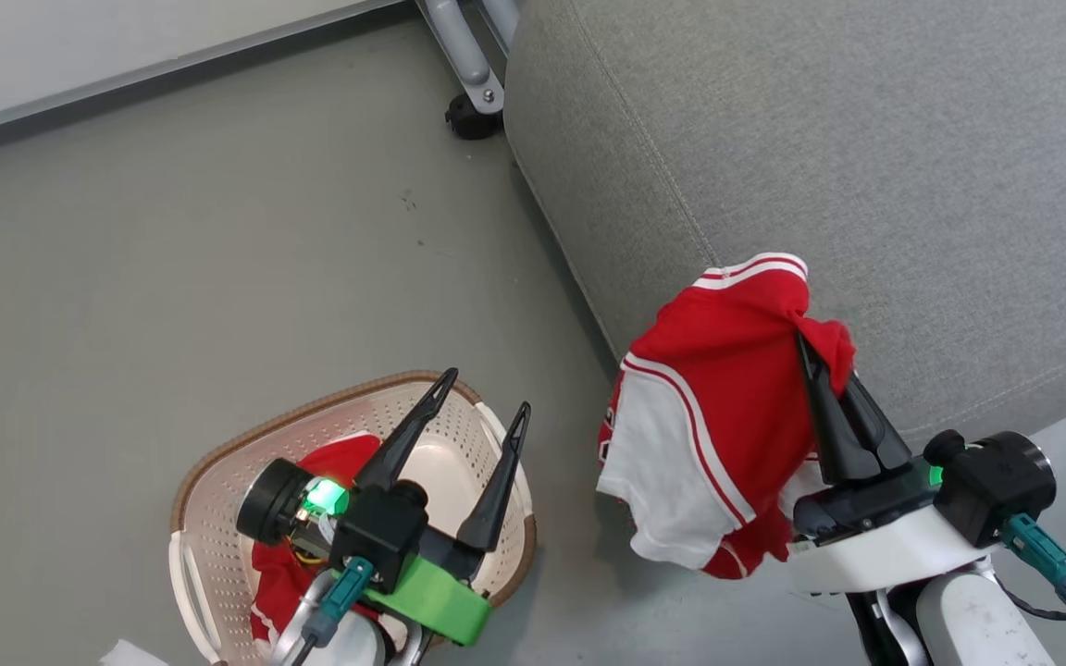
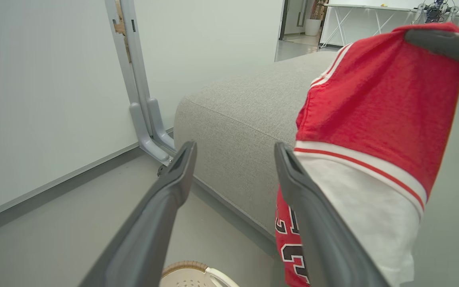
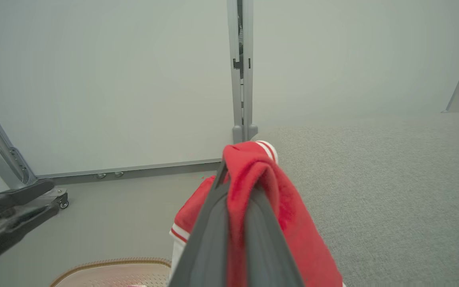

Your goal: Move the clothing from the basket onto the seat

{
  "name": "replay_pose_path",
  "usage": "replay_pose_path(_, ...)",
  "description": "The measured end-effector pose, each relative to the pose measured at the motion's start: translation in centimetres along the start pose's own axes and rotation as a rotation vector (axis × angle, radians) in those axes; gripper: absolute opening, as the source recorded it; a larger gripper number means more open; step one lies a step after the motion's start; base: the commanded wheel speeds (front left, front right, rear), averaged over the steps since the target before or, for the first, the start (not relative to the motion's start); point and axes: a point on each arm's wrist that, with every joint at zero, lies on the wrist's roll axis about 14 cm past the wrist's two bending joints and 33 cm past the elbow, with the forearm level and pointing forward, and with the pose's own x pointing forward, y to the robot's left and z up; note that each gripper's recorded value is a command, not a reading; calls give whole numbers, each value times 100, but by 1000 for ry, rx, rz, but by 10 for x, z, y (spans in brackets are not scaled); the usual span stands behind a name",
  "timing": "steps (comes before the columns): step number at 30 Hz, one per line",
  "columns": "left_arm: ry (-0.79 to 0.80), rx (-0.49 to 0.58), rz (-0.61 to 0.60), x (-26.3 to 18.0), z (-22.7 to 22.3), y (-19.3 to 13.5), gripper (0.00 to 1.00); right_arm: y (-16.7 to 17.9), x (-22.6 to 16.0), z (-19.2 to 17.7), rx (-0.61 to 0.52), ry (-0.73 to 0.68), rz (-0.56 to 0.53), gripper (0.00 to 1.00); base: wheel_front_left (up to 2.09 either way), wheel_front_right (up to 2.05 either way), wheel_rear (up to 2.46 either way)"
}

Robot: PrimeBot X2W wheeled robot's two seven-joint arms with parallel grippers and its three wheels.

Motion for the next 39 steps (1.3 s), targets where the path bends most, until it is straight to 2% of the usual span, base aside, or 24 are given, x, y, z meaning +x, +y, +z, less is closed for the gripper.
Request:
replay_pose_path(6, 8, -20, -26, 7, -10, -1, 100, -11, 10, -7, 29, 15, -40, 0, 0, 0, 0)
replay_pose_path(11, 9, -26, -30, 11, -16, 4, 100, -29, 44, 18, 33, -87, -55, 0, 0, 0, 0)
replay_pose_path(14, 2, -26, -26, 15, -18, 12, 100, -42, 73, 50, -22, -188, -38, 0, 0, 0, 0)
replay_pose_path(19, 31, -25, -17, 15, -38, 30, 100, -70, 124, 105, -185, -346, -25, 0, 0, 0, 0)
replay_pose_path(28, 60, -60, -7, 20, -74, 55, 100, -126, 200, 156, -327, -476, -106, 0, 0, 0, 0)
replay_pose_path(33, 64, -89, 10, 22, -89, 66, 100, -156, 220, 142, -429, -430, -170, 0, 0, 0, 0)
replay_pose_path(36, 87, -99, 33, 17, -102, 76, 100, -170, 228, 109, -425, -352, -200, 0, 0, 0, 0)
replay_pose_path(39, 113, -105, 51, 11, -114, 83, 100, -188, 225, 54, -382, -221, -253, 0, 0, 0, 0)
